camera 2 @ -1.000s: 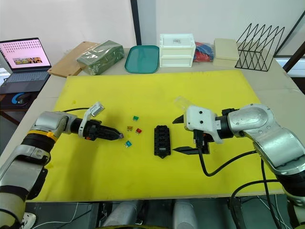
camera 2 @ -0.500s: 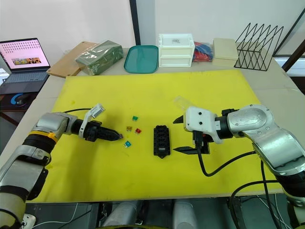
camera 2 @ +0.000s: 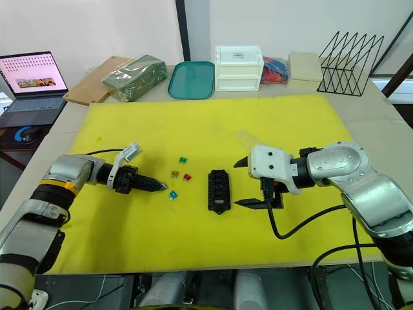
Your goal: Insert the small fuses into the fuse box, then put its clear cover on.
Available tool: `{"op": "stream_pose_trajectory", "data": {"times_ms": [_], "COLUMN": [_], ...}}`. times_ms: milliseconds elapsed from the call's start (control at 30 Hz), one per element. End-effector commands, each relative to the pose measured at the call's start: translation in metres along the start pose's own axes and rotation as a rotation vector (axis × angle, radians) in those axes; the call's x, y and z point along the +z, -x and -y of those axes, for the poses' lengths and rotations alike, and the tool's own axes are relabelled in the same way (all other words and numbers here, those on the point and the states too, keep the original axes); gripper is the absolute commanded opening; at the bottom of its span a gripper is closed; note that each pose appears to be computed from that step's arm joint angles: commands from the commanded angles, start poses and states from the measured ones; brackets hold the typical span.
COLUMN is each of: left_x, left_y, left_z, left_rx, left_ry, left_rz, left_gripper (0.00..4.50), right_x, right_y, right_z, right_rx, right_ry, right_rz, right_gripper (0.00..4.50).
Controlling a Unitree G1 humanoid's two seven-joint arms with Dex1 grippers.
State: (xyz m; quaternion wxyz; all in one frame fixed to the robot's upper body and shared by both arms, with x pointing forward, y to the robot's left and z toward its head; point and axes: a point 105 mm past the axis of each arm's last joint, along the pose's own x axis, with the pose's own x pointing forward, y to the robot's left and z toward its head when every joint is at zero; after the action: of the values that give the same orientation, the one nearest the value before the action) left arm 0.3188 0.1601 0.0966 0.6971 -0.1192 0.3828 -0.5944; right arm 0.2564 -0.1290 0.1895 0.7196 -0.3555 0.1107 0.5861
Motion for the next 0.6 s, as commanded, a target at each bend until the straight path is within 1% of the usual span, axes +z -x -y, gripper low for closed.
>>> {"op": "stream_pose_trajectory", "data": {"times_ms": [33,133,433,567,600], "left_x": [-0.004,-0.004,-0.004,0.01,0.015], "left_y": [0.0,0.001,0.005,0.009,0.01], "left_z": [-0.002,-0.002,-0.001,0.008,0.013], "left_rx": [0.003,0.006,0.009,-0.006,-0.018], "left_ry": [0.015,0.016,0.009,-0.033,-0.072], "left_rz": [-0.008,-0.007,0.014,0.088,0.117], "left_gripper": [0.55,0.03,0.03,0.03,0.03], "right_x": [0.008,0.008,0.008,0.012,0.016], "right_y": [0.001,0.0,-0.001,-0.001,0.0], "right_z": [0.0,0.0,0.0,0.002,0.003], "right_rx": [-0.001,0.0,0.003,-0.002,-0.006], "right_ry": [0.047,0.047,0.051,0.047,0.019], "right_rz": [0.011,0.011,0.01,0.031,0.052], "right_gripper": [4.5,4.5,4.5,4.5,4.5]}}
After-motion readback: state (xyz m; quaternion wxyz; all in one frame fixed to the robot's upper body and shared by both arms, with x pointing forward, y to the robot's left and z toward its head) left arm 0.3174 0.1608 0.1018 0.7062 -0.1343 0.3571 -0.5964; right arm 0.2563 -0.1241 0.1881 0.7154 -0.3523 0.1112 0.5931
